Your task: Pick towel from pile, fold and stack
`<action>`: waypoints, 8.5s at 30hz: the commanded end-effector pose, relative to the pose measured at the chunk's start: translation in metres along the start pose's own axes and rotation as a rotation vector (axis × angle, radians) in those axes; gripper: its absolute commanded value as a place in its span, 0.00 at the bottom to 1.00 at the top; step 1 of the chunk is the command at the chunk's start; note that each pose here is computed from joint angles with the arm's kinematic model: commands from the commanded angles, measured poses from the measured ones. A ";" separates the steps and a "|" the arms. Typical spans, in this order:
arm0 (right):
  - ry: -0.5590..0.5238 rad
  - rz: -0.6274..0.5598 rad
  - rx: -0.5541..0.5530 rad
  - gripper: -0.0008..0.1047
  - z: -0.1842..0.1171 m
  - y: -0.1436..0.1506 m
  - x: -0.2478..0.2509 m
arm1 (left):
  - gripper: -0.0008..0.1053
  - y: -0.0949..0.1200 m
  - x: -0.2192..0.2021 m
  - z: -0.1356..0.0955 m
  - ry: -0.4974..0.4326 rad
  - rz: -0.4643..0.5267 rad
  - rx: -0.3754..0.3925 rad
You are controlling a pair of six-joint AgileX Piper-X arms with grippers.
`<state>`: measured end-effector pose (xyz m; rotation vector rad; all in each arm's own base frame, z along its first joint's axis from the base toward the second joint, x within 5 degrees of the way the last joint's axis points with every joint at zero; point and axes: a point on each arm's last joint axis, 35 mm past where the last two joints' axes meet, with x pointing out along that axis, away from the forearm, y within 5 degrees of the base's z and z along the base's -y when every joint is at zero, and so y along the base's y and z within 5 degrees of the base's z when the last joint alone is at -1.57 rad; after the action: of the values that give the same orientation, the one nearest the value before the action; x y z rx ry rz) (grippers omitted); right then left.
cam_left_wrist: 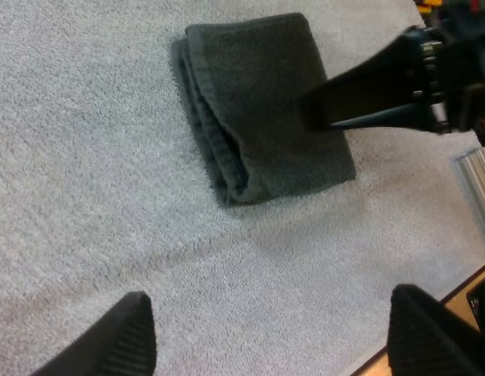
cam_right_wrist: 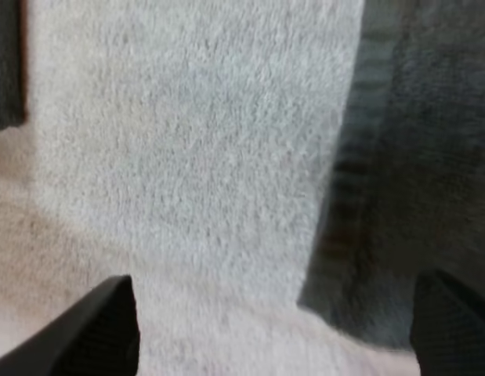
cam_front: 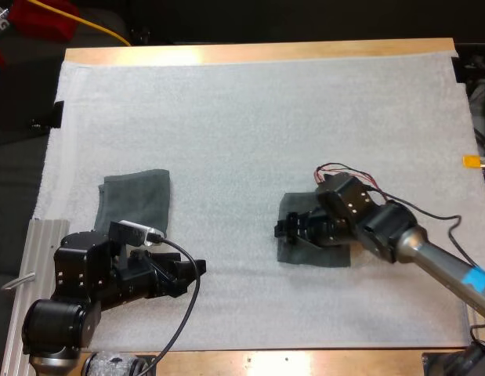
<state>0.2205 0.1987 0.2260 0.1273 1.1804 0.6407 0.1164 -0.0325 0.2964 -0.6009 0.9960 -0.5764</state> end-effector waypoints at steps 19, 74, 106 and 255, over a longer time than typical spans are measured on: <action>-0.158 -0.101 -0.134 0.67 -0.034 0.012 -0.116 | 0.58 -0.005 -0.002 0.008 -0.060 -0.033 0.068; -0.335 0.021 -0.204 0.67 -0.058 0.021 -0.173 | 0.58 0.026 0.211 0.033 0.314 -0.008 -0.192; -0.327 0.036 -0.206 0.67 -0.058 0.021 -0.173 | 0.58 0.043 0.272 0.050 0.429 0.005 -0.450; -0.442 0.276 -0.290 0.67 -0.044 0.037 -0.182 | 0.58 0.121 0.092 0.168 -0.031 0.809 -0.127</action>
<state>0.1263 0.1230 0.3689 0.1752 0.6641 0.9444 0.3223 0.0226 0.2230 -0.2504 1.1829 0.2087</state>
